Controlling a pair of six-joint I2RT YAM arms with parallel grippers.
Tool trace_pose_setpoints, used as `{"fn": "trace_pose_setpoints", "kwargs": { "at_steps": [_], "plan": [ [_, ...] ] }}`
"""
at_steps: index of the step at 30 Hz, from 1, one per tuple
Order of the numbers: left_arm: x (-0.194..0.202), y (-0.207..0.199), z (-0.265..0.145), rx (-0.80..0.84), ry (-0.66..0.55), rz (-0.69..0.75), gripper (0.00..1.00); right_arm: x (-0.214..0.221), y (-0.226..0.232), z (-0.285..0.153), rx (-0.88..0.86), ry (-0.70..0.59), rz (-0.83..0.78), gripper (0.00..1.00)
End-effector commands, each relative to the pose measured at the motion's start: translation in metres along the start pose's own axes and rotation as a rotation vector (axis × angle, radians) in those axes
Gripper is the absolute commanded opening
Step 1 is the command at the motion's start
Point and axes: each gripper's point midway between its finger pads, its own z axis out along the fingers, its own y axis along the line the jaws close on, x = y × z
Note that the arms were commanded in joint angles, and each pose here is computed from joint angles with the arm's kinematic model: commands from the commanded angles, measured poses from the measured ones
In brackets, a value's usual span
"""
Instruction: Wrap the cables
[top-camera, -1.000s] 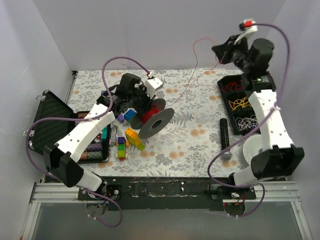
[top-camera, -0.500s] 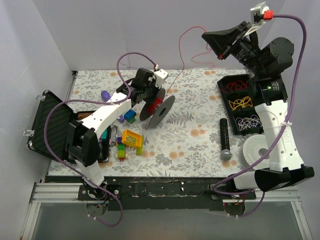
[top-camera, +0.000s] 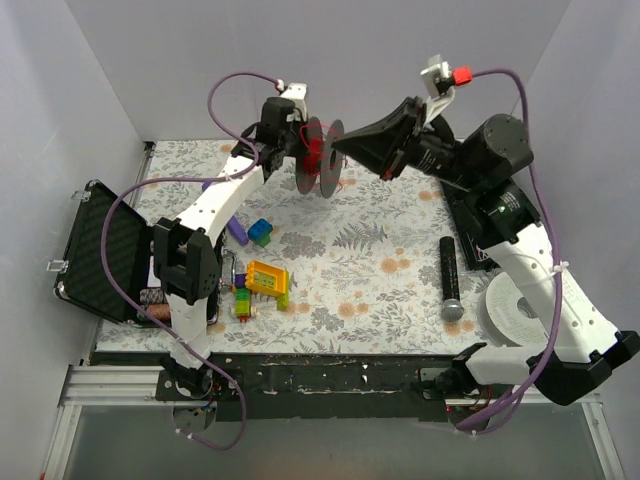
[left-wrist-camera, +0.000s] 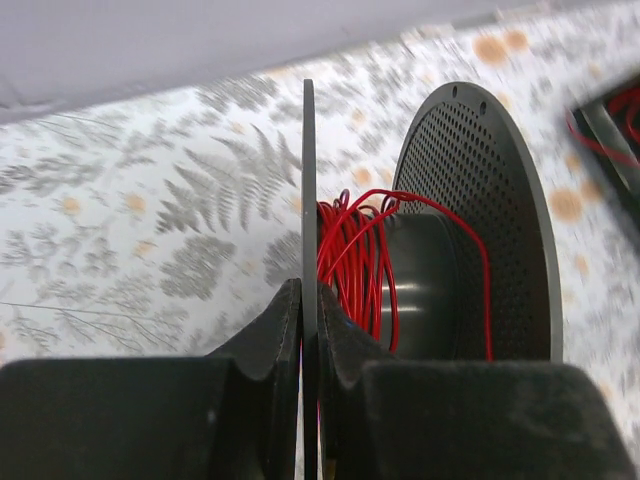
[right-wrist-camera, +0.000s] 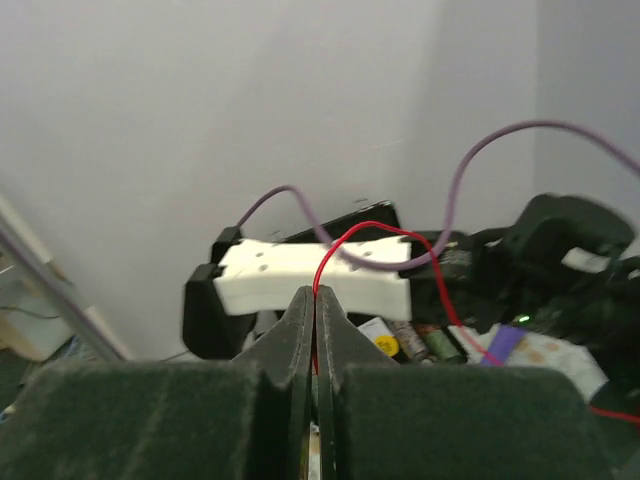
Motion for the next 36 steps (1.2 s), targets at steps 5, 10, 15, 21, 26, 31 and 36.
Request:
{"fn": "trace_pose_setpoints", "kwargs": {
  "at_steps": [5, 10, 15, 21, 26, 31, 36],
  "plan": [
    [-0.146, 0.069, -0.036, -0.108, -0.395, -0.212, 0.00, 0.086, 0.052, -0.025, -0.152, 0.139, 0.135, 0.01],
    [-0.204, 0.072, -0.076, -0.070, -0.528, -0.152, 0.00, 0.231, 0.011, -0.066, -0.041, 0.371, 0.321, 0.01],
    [-0.231, 0.044, -0.132, 0.052, -0.585, -0.112, 0.00, 0.317, -0.031, -0.098, 0.081, 0.505, 0.413, 0.01],
    [-0.210, -0.013, -0.202, 0.325, -0.495, -0.030, 0.00, 0.323, -0.125, -0.132, 0.284, 0.458, 0.437, 0.01],
    [-0.132, -0.047, -0.240, 0.534, -0.304, 0.106, 0.00, 0.293, -0.218, -0.168, 0.516, 0.395, 0.430, 0.01],
    [-0.032, -0.049, -0.239, 0.565, -0.078, 0.264, 0.00, 0.236, -0.269, -0.164, 0.599, 0.374, 0.322, 0.01],
    [0.037, -0.032, -0.216, 0.438, 0.063, 0.449, 0.00, 0.160, -0.276, -0.153, 0.646, 0.304, 0.161, 0.01]
  ]
}}
